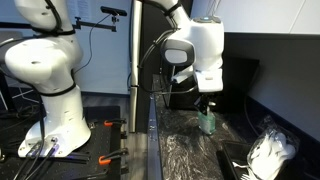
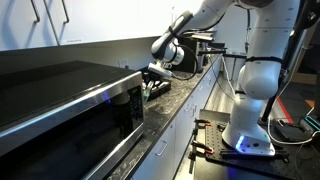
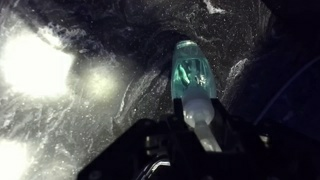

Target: Lie the bottle down

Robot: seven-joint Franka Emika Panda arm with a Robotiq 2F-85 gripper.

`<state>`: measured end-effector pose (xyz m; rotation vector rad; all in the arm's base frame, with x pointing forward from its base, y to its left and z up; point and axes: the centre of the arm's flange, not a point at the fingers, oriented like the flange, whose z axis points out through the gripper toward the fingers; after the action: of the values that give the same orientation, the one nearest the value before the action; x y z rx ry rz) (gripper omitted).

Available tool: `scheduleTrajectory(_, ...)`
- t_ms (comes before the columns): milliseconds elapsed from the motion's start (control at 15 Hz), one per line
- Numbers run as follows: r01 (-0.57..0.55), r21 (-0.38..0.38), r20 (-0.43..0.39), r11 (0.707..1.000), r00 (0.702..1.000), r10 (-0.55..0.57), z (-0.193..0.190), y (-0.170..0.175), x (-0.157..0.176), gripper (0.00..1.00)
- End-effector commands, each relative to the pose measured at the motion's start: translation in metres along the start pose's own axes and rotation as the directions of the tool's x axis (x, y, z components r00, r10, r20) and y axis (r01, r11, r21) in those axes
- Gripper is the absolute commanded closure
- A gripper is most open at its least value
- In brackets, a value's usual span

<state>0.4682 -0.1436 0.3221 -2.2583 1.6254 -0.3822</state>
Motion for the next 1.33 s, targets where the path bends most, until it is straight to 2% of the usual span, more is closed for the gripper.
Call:
scheduleTrajectory(0, -0.052, 0.040, -0.002, 0.998, 0.999, 0.052, -0.009, 0.039, -0.007, 0.92)
scheduleTrajectory(267, -0.119, 0.062, 0.000, 0.991, 0.993, 0.119, -0.007, 0.057, -0.006, 0.92)
scheduleTrajectory(467, -0.156, 0.118, 0.024, 0.981, 0.988, 0.154, -0.006, 0.050, 0.002, 0.92)
scheduleTrajectory(533, -0.146, 0.077, 0.017, 0.986, 0.989, 0.145, -0.008, 0.046, 0.000, 0.92)
scheduleTrajectory(600, -0.143, 0.078, 0.017, 0.987, 0.990, 0.142, -0.008, 0.047, 0.001, 0.68)
scheduleTrajectory(867, -0.141, 0.077, 0.017, 0.987, 0.990, 0.140, -0.008, 0.047, 0.001, 0.68)
scheduleTrajectory(933, -0.141, 0.077, 0.017, 0.987, 0.990, 0.140, -0.008, 0.047, 0.001, 0.92)
scheduleTrajectory(1267, -0.040, 0.174, -0.015, 0.984, 0.999, 0.043, 0.005, 0.069, 0.021, 0.92)
